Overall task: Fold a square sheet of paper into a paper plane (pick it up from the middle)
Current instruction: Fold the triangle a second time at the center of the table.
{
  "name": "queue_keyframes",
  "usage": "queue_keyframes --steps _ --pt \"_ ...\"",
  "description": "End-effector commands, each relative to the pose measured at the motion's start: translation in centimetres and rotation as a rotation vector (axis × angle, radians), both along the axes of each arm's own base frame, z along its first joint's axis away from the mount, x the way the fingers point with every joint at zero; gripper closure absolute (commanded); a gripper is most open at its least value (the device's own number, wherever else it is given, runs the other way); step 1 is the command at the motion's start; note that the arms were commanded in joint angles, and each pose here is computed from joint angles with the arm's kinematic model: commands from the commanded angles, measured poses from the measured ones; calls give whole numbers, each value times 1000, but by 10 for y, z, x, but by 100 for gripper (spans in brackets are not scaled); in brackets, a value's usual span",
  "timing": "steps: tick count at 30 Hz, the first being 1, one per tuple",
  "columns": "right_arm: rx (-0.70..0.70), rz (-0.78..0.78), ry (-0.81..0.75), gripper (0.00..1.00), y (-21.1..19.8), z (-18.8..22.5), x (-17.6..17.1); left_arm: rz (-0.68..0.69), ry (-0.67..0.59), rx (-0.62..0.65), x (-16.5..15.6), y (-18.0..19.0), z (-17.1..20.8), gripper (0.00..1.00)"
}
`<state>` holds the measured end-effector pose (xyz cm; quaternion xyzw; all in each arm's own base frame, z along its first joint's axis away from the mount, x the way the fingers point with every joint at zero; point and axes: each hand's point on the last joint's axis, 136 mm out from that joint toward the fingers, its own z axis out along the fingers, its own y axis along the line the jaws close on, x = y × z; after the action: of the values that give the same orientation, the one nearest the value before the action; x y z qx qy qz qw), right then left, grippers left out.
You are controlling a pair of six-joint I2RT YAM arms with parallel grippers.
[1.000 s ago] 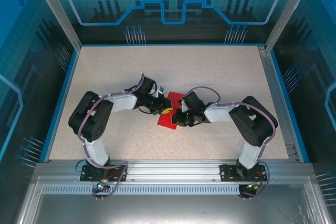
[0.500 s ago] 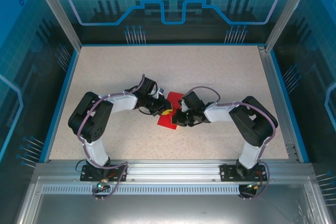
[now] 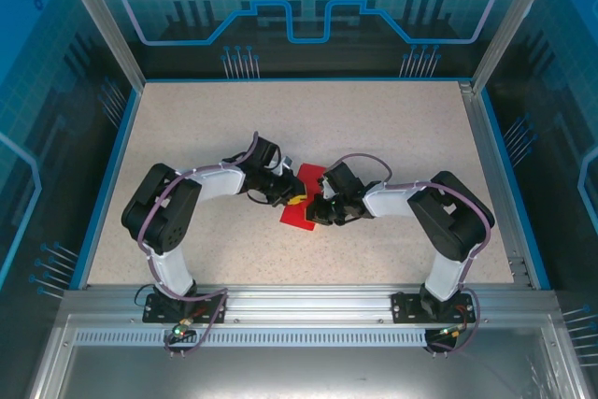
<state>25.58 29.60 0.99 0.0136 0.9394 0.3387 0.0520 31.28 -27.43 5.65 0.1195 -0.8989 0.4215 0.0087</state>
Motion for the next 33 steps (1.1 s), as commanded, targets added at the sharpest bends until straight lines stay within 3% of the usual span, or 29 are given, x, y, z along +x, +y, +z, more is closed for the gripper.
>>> queue_keyframes --steps 1,17,25,33 --pt "-187 -24 116 93 -38 -40 -27 -14 -4 10 2 -3 1 84" --pt "-211 -37 120 93 -44 -45 -29 -19 28 28 5 -6 -26 87" --pt "-218 -36 126 93 -45 -45 -29 1 80 114 1 7 -63 89" --pt "-241 -31 125 94 -50 -45 -31 41 94 144 5 27 -71 89"
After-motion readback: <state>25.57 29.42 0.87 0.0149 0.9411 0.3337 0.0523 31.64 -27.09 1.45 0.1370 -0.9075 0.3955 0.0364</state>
